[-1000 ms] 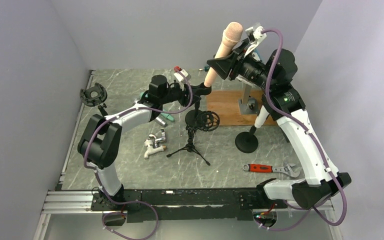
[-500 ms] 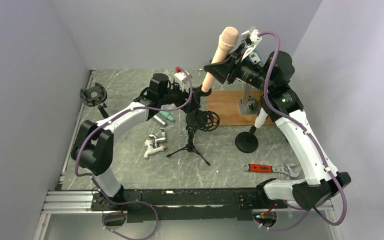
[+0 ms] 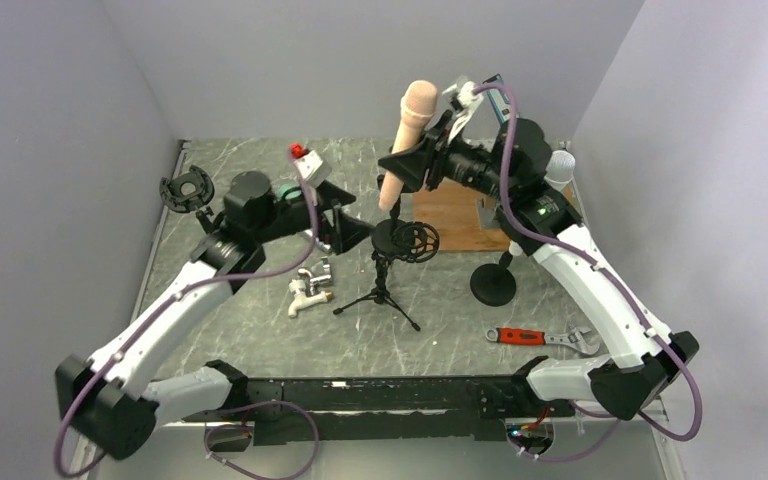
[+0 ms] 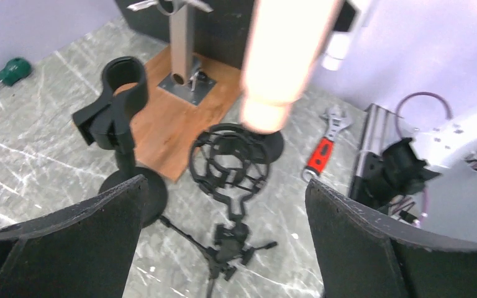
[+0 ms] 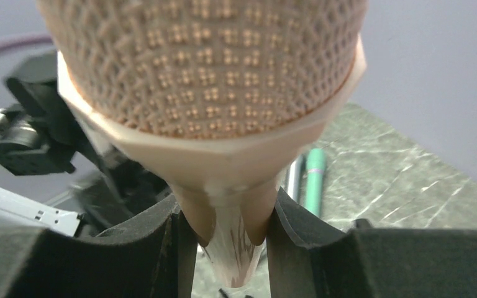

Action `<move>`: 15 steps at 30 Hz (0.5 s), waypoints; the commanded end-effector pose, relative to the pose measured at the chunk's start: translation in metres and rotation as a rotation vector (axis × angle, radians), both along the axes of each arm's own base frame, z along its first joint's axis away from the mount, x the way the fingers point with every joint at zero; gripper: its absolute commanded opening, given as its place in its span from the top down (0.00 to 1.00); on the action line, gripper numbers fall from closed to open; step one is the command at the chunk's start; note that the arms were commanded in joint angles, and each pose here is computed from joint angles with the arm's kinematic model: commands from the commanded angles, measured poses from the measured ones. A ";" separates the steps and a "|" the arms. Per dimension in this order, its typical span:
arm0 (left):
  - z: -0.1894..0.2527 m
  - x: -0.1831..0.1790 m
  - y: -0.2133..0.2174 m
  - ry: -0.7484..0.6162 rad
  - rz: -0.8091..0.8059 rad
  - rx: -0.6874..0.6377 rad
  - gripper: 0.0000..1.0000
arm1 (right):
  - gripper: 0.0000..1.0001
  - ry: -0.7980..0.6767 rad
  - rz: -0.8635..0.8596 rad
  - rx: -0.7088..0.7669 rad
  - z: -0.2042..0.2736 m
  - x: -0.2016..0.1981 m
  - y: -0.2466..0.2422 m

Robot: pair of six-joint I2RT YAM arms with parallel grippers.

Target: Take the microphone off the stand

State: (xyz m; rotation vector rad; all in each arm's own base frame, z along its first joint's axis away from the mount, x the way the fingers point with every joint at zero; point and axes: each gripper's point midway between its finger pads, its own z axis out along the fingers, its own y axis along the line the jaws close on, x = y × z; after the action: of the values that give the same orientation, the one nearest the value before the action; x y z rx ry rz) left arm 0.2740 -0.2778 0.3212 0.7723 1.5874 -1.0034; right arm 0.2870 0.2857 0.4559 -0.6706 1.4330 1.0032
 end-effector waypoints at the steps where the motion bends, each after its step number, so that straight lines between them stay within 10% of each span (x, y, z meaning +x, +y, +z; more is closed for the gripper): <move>1: 0.034 -0.057 0.015 -0.005 -0.080 -0.107 0.01 | 1.00 0.008 -0.003 0.007 -0.007 -0.017 0.019; 15: 0.035 -0.095 0.067 0.109 0.143 -0.135 0.15 | 1.00 0.330 0.104 0.243 -0.044 -0.042 0.076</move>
State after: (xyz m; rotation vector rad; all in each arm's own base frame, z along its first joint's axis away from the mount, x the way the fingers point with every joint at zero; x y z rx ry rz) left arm 0.1785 -0.2151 0.3738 0.5929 1.5241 -1.0440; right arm 0.2440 0.3534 0.3855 -0.5669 1.6134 1.2409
